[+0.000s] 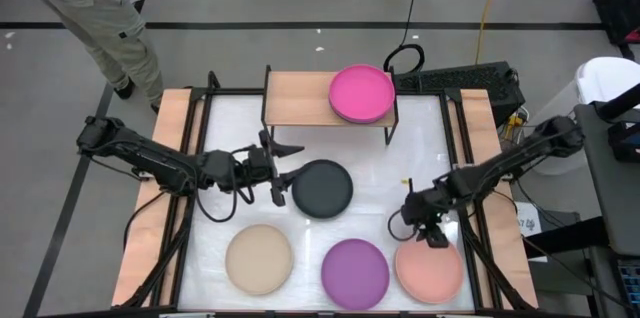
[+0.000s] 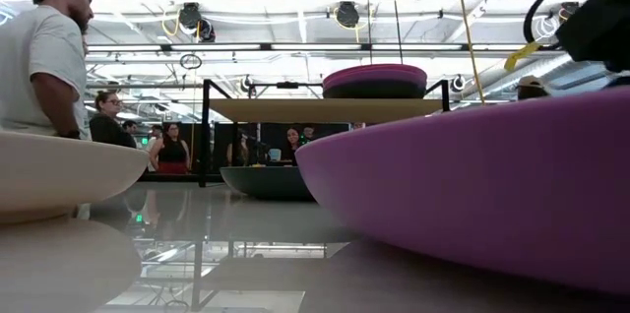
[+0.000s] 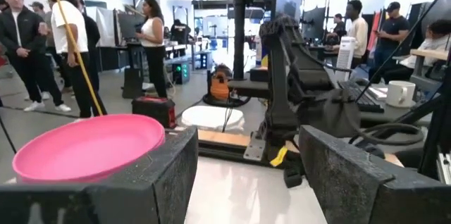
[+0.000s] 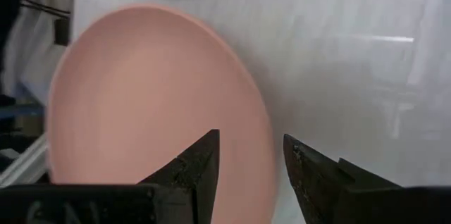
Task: Place and stack plates onto a shelf
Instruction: Put the light orange plate on the shelf
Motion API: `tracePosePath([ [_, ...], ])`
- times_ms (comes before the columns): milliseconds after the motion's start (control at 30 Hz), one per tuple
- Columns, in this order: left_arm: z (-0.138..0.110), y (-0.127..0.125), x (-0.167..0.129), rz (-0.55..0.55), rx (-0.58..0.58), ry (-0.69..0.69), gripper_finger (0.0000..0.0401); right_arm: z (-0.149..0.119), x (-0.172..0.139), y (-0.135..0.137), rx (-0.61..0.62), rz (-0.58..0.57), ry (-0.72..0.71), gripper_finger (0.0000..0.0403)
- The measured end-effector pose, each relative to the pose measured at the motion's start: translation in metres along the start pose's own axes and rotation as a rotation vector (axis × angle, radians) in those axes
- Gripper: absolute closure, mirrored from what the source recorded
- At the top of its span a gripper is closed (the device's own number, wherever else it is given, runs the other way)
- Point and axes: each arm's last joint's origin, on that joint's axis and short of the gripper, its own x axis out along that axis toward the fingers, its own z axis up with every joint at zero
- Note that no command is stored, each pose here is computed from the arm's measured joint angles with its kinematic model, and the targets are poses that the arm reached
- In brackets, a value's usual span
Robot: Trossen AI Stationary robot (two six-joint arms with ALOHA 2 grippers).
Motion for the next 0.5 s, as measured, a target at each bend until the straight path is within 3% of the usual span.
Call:
tracePosePath([
  [367,-0.001,-0.001,0.0,-0.005,-0.017,0.009,0.0151,0.001,0.023,-0.001,-0.018,-0.14,0.032,0.0265],
  [500,-0.001,-0.001,0.0,-0.005,-0.016,0.011,0.0151,0.0,0.023,-0.002,0.0,-0.15,0.047,0.0301],
])
